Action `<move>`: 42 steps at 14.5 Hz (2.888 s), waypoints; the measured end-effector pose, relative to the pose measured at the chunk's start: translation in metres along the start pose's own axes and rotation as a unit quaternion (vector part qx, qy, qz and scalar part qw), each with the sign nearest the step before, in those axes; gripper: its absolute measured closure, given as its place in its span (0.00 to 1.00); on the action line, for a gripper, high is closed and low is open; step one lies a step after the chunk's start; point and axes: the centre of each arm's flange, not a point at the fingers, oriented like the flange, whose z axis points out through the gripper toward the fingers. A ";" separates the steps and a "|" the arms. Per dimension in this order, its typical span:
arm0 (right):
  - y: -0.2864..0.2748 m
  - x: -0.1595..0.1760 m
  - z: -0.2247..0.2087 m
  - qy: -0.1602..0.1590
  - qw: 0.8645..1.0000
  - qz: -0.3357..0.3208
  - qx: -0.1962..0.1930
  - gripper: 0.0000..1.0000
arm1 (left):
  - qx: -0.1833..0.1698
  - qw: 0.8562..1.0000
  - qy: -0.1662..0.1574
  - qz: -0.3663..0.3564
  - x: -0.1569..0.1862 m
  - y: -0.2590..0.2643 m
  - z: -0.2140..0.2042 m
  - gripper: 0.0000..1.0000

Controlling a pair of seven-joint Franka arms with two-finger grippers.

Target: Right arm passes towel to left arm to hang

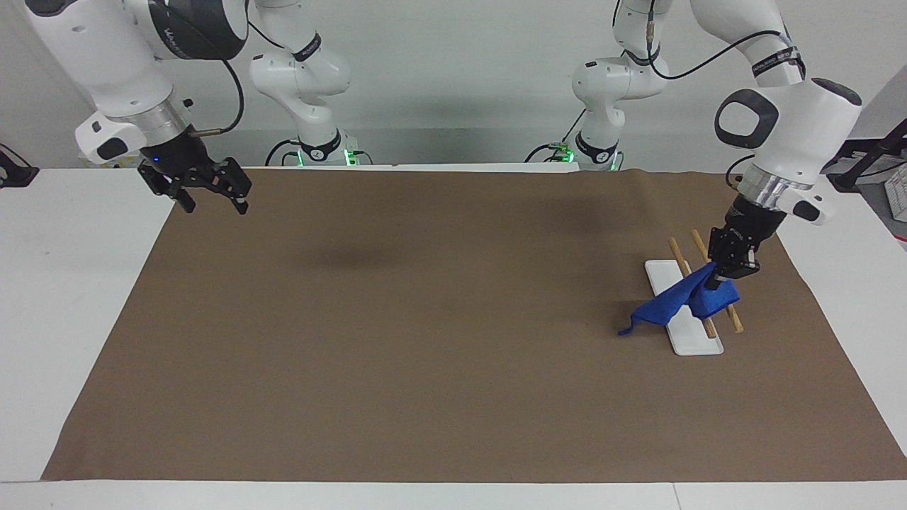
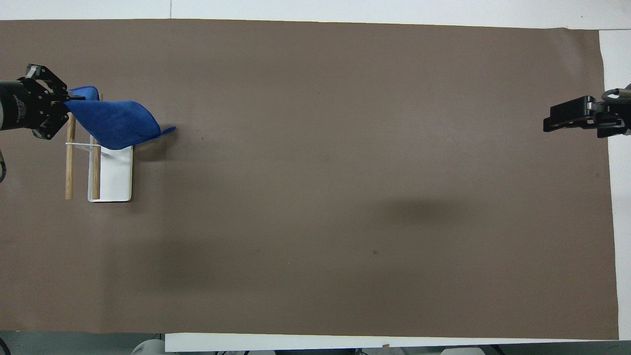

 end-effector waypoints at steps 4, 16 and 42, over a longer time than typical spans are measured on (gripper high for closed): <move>0.003 0.004 0.013 -0.003 1.000 0.001 -0.005 0.00 | -0.023 0.999 0.015 0.039 0.023 0.015 -0.018 0.98; -0.001 0.001 0.015 -0.003 1.000 -0.002 -0.005 0.00 | -0.011 0.989 0.039 0.146 0.078 -0.002 -0.022 0.97; 0.001 0.001 0.016 -0.003 1.000 -0.001 -0.005 0.00 | 0.129 0.972 0.048 0.189 0.078 -0.028 -0.067 0.00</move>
